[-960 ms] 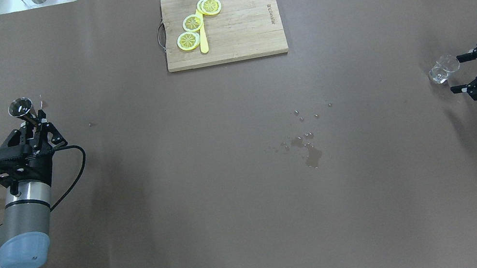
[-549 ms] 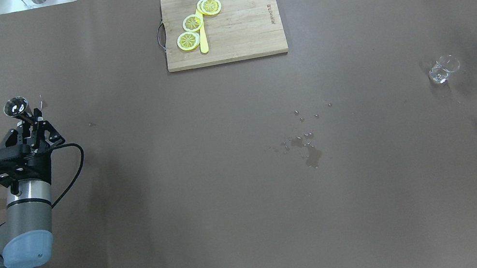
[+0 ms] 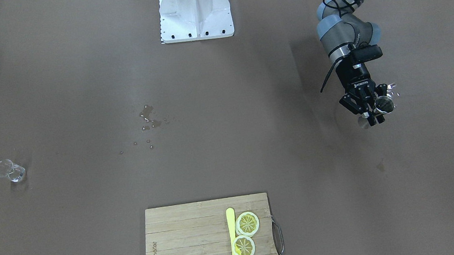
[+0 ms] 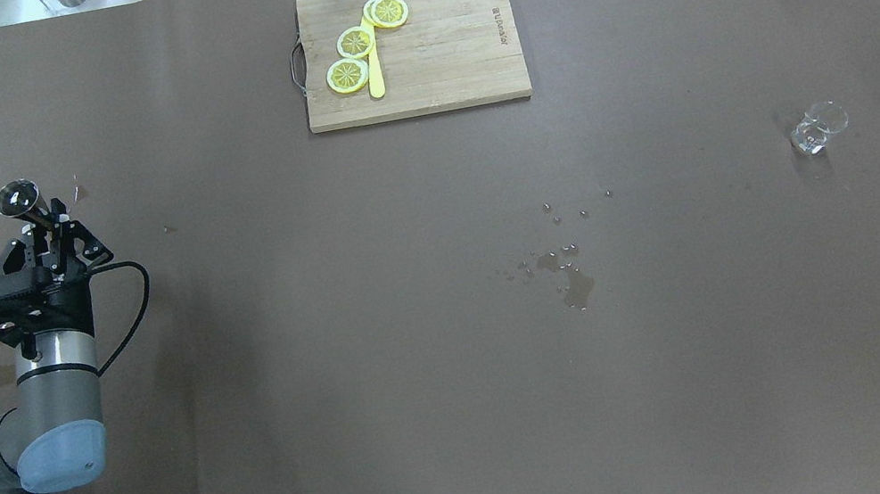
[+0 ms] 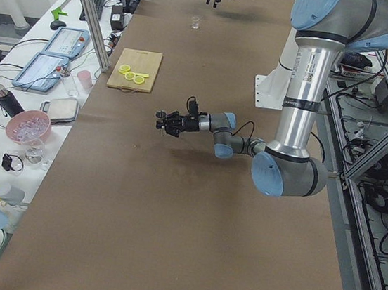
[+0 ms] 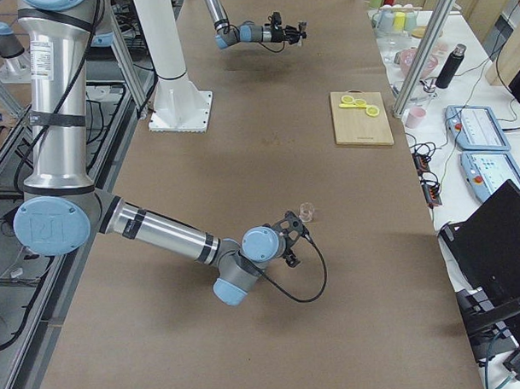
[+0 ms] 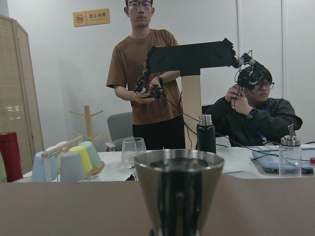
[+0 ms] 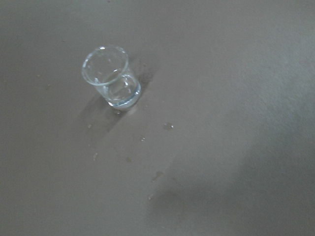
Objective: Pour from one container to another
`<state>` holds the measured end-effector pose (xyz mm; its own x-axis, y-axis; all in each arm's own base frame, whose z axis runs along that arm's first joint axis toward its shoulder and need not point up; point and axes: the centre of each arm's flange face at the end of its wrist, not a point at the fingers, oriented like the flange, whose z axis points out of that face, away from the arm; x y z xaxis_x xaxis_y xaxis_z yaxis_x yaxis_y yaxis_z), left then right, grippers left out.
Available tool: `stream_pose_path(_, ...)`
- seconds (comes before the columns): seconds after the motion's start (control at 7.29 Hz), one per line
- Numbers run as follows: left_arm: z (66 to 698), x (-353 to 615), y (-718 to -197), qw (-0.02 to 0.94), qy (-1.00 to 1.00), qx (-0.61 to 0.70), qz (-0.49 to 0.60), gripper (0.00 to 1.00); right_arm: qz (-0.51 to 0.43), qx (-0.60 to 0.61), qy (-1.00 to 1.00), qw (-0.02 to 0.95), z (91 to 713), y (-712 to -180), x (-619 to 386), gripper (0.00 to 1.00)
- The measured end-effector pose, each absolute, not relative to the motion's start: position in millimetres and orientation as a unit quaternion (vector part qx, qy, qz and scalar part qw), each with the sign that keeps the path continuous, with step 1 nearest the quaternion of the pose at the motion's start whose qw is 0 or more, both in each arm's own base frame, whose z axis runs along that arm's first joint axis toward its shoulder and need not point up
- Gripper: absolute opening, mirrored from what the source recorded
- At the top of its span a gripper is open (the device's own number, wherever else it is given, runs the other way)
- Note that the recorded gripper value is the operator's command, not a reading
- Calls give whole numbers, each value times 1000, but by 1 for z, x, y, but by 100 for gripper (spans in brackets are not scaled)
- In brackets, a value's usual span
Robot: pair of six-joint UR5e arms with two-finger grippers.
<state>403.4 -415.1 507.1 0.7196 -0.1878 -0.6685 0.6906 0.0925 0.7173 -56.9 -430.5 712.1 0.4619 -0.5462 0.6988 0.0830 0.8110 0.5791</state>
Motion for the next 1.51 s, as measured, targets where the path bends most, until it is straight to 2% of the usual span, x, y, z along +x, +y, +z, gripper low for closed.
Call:
stream_pose_path(0.55,525,411,-420,711,201,583,-337,0,-82,99,-423,897,712,-455,-36,100)
stream_pose_path(0.69,529,414,-422,712,196,580,-343,5,-69,72,-401,911,700,-461,-37,100)
stream_pose_path(0.82,533,415,-423,713,193,578,-346,16,-59,47,-374,924,680,-466,-39,100)
stream_pose_path(1.1,543,420,-425,715,188,576,-349,24,-41,14,-347,937,650,-466,-27,100)
stream_pose_path(1.37,548,424,-428,716,186,574,-352,42,-34,5,-357,934,651,-462,-12,100)
stream_pose_path(1.51,550,426,-429,717,183,572,-353,48,-21,-5,-374,927,656,-458,-3,100)
